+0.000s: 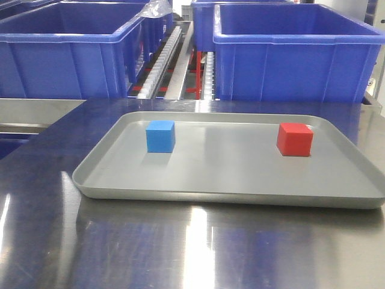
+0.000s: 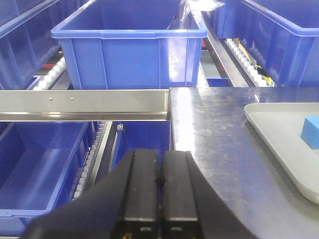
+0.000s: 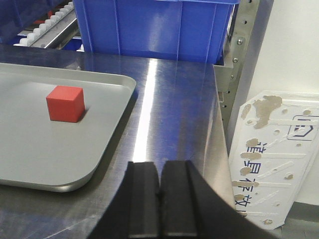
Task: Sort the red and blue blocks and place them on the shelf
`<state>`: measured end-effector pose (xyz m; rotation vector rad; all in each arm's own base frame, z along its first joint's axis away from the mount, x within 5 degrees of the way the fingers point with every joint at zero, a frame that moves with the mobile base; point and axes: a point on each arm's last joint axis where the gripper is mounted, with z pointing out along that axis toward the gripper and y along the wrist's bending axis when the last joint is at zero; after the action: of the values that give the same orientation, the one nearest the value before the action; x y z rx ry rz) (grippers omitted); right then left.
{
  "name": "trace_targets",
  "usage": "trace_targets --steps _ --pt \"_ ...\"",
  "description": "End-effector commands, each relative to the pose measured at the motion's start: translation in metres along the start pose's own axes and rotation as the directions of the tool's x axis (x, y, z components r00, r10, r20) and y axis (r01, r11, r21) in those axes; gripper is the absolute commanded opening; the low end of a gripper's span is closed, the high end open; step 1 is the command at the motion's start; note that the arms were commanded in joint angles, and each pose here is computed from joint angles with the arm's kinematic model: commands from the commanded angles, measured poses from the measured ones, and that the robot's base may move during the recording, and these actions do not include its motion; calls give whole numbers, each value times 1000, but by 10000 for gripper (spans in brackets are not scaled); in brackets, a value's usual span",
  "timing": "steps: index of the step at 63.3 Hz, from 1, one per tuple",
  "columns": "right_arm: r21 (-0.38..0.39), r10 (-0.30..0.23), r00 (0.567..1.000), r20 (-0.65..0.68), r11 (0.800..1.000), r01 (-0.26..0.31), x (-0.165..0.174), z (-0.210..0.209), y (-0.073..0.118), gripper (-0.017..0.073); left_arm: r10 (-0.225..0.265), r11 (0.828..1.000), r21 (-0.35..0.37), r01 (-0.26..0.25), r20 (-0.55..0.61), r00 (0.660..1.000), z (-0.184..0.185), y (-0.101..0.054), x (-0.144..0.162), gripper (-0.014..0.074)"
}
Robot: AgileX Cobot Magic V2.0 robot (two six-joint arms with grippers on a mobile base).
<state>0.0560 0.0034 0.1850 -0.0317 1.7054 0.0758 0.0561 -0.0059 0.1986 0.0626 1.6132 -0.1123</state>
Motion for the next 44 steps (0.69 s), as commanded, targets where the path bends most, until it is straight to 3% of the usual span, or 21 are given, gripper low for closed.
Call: trace_targets --steps 1,44 --pt "-3 -15 995 102 1000 15 -9 -2 1 55 -8 1000 13 7 83 997 0 -1 0 125" --pt "-3 -15 995 102 1000 15 -9 -2 1 55 -8 1000 13 7 83 997 0 -1 0 125"
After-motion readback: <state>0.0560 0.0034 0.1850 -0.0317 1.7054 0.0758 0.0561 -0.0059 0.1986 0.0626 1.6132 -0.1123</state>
